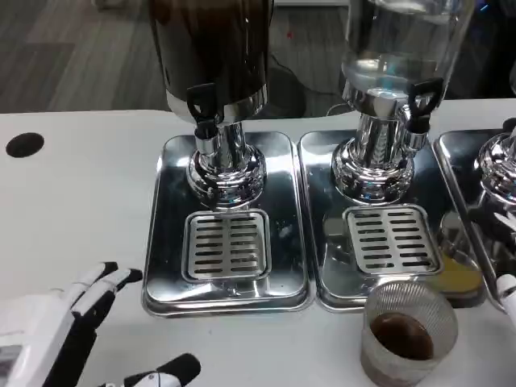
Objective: Grasp the cup under the faucet to collect the drink, then remove the cup.
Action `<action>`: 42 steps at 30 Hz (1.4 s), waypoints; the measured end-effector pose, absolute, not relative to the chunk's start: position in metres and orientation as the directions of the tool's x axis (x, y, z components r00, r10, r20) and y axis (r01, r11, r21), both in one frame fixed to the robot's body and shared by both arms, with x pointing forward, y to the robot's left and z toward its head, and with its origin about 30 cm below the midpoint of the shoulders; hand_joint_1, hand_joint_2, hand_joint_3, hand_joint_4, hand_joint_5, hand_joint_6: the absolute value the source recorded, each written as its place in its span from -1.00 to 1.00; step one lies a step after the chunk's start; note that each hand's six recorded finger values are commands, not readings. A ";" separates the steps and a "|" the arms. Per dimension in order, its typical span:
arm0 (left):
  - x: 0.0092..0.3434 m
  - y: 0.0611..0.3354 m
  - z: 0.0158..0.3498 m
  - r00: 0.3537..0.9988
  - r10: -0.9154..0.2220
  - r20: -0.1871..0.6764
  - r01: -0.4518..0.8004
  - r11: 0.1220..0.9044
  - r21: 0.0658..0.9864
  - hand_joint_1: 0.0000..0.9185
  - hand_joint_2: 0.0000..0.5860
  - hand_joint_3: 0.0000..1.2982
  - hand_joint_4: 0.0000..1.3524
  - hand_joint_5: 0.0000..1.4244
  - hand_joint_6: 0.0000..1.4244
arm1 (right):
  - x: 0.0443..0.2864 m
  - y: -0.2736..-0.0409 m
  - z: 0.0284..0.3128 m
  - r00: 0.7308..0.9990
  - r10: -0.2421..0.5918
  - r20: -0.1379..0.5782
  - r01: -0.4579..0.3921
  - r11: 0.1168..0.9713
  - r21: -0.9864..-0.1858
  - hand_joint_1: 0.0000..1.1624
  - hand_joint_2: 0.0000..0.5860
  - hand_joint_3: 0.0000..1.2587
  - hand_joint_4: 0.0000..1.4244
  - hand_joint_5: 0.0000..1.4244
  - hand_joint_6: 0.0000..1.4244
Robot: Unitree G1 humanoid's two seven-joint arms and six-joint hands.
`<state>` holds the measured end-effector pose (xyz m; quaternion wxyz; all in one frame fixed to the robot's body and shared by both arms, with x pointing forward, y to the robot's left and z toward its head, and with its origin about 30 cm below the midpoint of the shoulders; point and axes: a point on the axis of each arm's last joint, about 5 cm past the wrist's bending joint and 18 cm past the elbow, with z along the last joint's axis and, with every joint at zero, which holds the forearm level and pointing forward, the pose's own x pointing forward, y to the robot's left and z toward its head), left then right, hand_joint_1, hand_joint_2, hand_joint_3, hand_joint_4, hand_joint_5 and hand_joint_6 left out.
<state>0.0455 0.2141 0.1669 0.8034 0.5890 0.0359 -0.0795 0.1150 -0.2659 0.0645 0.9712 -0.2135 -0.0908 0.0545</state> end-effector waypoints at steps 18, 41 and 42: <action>0.054 0.205 0.148 0.988 -0.140 -0.068 0.096 0.210 0.973 -1.00 -0.58 -0.78 -0.95 -0.87 -0.55 | 0.112 -0.270 0.081 0.982 0.121 0.145 0.049 0.580 -0.813 -0.08 0.59 -0.76 -0.92 -0.93 -1.00; 0.047 0.207 0.147 0.990 -0.117 -0.073 0.099 0.230 0.968 -1.00 -0.60 -0.77 -0.95 -0.85 -0.52 | 0.103 -0.270 0.081 0.984 0.119 0.132 0.038 0.585 -0.810 -0.07 0.48 -0.75 -0.91 -0.91 -1.00; 0.047 0.207 0.146 0.991 -0.115 -0.070 0.096 0.234 0.967 -1.00 -0.60 -0.77 -0.95 -0.85 -0.52 | 0.102 -0.271 0.082 0.984 0.116 0.133 0.040 0.588 -0.808 -0.06 0.48 -0.75 -0.91 -0.91 -1.00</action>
